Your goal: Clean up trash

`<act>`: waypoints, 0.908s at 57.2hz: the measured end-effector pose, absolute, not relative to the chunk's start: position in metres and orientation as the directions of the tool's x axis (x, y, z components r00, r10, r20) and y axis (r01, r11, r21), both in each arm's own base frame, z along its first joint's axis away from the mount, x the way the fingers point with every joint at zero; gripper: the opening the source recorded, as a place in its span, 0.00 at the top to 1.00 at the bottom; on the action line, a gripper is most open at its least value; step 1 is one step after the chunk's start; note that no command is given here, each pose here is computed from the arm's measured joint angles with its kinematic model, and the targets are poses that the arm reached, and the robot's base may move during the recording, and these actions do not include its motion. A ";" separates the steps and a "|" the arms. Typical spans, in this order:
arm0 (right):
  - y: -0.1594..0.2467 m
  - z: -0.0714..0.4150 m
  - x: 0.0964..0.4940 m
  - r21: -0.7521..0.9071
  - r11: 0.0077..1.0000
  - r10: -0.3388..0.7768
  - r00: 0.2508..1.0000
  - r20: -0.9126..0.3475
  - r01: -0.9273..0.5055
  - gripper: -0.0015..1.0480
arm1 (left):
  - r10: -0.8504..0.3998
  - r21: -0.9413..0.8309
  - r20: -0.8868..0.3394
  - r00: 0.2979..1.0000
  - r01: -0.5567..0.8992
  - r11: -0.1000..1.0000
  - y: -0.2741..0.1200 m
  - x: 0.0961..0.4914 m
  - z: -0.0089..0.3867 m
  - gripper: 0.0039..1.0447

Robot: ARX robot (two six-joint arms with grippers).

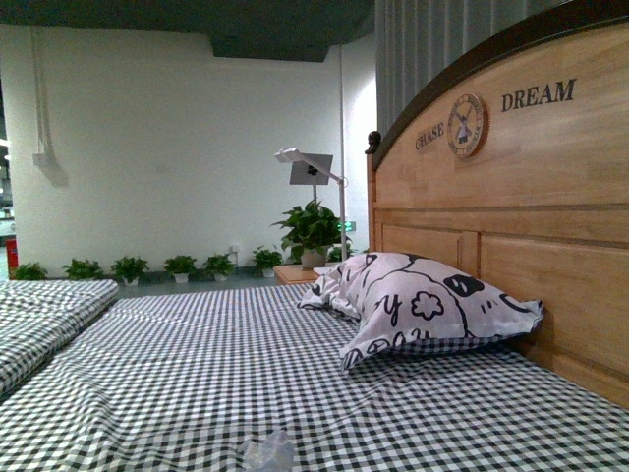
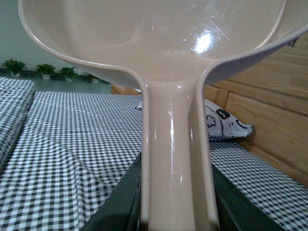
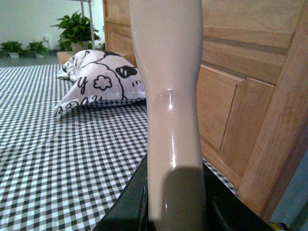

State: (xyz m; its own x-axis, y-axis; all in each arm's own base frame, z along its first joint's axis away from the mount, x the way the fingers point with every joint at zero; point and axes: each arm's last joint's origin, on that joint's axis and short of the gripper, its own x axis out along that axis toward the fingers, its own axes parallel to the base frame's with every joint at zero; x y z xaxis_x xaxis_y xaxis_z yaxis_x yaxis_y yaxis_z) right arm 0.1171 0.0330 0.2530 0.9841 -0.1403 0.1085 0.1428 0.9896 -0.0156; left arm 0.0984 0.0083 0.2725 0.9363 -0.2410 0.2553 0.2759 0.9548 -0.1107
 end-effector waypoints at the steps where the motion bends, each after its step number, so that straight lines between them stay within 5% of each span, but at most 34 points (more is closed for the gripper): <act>1: 0.033 0.253 0.117 -0.016 0.990 -0.140 0.984 0.109 0.143 0.81 | -0.242 -0.110 0.255 0.936 0.277 0.955 0.008 0.098 0.272 0.74; 5: 0.033 0.253 0.117 -0.015 0.989 -0.143 0.984 0.108 0.146 0.81 | -0.236 -0.108 0.209 0.949 0.263 0.959 0.008 0.100 0.272 0.74; 9: 0.032 0.254 0.116 -0.010 0.989 -0.147 0.982 0.116 0.149 0.81 | -0.166 -0.059 -0.117 0.979 0.159 0.985 0.011 0.109 0.277 0.74; 14: 0.033 0.254 0.116 -0.012 0.990 -0.138 0.984 0.116 0.141 0.81 | -0.166 0.008 -0.282 0.945 0.176 0.984 0.014 0.123 0.268 0.74; 27: 0.032 0.254 0.116 -0.012 0.989 -0.144 0.983 0.114 0.147 0.81 | -0.214 0.231 -0.421 0.882 0.332 0.914 0.022 0.185 0.271 0.74; 52: 0.032 0.254 0.116 -0.012 0.989 -0.144 0.983 0.114 0.146 0.81 | -0.309 0.265 -0.672 0.673 0.609 0.748 0.001 0.233 0.224 0.74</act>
State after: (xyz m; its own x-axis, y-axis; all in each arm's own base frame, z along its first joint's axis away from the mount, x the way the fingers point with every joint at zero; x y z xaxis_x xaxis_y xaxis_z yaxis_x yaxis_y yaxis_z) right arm 0.1164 0.0324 0.2538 0.9831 -0.1436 0.1137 0.1459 0.9892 -0.0123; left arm 0.2326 0.0014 0.2241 0.6726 -0.3091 -0.6723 0.6087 0.7478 0.2651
